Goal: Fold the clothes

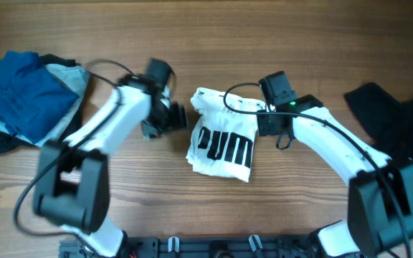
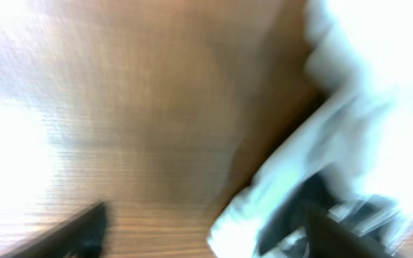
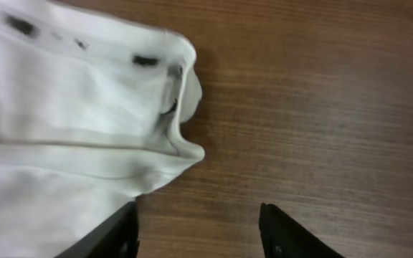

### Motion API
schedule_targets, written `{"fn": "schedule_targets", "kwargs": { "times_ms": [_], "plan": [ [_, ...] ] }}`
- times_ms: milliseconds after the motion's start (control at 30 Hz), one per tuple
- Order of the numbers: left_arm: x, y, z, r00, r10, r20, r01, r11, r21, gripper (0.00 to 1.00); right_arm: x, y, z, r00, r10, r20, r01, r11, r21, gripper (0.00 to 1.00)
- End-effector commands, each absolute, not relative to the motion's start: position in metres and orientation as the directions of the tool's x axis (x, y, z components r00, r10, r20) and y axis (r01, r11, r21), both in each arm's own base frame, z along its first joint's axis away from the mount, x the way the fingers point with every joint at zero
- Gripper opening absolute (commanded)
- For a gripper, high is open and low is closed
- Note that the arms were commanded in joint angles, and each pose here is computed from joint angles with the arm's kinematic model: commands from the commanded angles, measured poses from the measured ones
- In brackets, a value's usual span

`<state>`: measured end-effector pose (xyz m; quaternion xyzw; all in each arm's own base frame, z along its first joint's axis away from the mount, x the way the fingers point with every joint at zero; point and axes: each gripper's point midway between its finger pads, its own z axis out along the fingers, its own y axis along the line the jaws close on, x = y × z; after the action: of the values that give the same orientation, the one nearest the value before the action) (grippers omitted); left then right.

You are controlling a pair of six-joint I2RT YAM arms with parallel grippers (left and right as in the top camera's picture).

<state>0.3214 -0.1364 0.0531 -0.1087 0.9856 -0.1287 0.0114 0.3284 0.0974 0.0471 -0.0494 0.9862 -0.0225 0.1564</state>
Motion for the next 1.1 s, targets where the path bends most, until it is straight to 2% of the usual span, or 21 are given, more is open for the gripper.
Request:
{"fn": "schedule_targets", "kwargs": {
  "times_ms": [0,33,67,100,200,367,433,500,533,567,600,633,767,900,1067],
  "plan": [
    [0.363,-0.144,0.084,-0.971,-0.175,-0.16,-0.098,0.911,-0.4,0.97,0.338,0.105,0.097,-0.902,-0.057,-0.427,-0.067,0.998,0.008,0.62],
    [0.365,-0.157,0.084,-0.978,-0.145,-0.153,-0.059,0.885,-0.461,0.98,0.336,0.105,0.105,-0.897,-0.055,-0.439,-0.07,0.997,0.019,0.64],
    [0.365,-0.167,0.079,-0.983,-0.12,-0.138,-0.036,0.866,-0.499,1.0,0.333,0.105,0.11,-0.896,-0.049,-0.442,-0.068,0.997,0.026,0.74],
    [0.365,-0.172,0.07,-0.986,-0.11,-0.122,-0.033,0.86,-0.509,1.0,0.331,0.104,0.113,-0.895,-0.037,-0.445,-0.057,0.998,0.032,0.77],
    [0.362,-0.192,0.041,-0.996,-0.069,-0.056,-0.026,0.834,-0.552,1.0,0.329,0.105,0.121,-0.888,-0.024,-0.459,-0.052,0.997,0.049,0.79],
    [0.346,-0.249,0.007,-0.996,0.088,-0.029,0.085,0.749,-0.657,1.0,0.327,0.106,0.121,-0.891,-0.017,-0.455,-0.051,0.997,0.062,0.8],
    [0.335,-0.273,0.001,-0.988,0.149,-0.028,0.127,0.71,-0.693,0.95,0.325,0.105,0.121,-0.894,-0.019,-0.448,-0.05,0.997,0.059,0.8],
    [0.331,-0.285,0.001,-0.982,0.182,-0.057,0.17,0.697,-0.696,0.76,0.322,0.104,0.119,-0.9,-0.022,-0.436,-0.05,0.997,0.053,0.81],
    [0.334,-0.29,0.004,-0.974,0.202,-0.102,0.215,0.685,-0.696,0.41,0.321,0.104,0.118,-0.902,-0.023,-0.431,-0.05,0.997,0.052,0.81],
    [0.339,-0.29,0.005,-0.973,0.196,-0.12,0.224,0.689,-0.689,0.16,0.321,0.104,0.118,-0.903,-0.023,-0.429,-0.05,0.997,0.051,0.8],
    [0.344,-0.287,0.005,-0.974,0.185,-0.133,0.225,0.696,-0.682,0.07,0.32,0.103,0.118,-0.904,-0.024,-0.426,-0.05,0.997,0.05,0.81],
    [0.35,-0.281,0.008,-0.975,0.17,-0.144,0.222,0.709,-0.669,0.04,0.32,0.103,0.118,-0.906,-0.024,-0.424,-0.05,0.998,0.049,0.8],
    [0.379,-0.246,0.039,-0.963,0.097,-0.252,0.233,0.77,-0.594,0.04,0.32,0.102,0.118,-0.905,-0.023,-0.424,-0.047,0.998,0.046,0.8],
    [0.413,-0.174,0.113,-0.907,-0.063,-0.416,0.17,0.85,-0.499,0.04,0.32,0.102,0.118,-0.905,-0.023,-0.424,-0.047,0.998,0.045,0.79],
    [0.438,-0.03,0.215,-0.677,-0.308,-0.668,-0.058,0.928,-0.369,0.04,0.32,0.098,0.118,-0.904,-0.023,-0.427,-0.037,0.999,0.025,0.79]
  ]
}}
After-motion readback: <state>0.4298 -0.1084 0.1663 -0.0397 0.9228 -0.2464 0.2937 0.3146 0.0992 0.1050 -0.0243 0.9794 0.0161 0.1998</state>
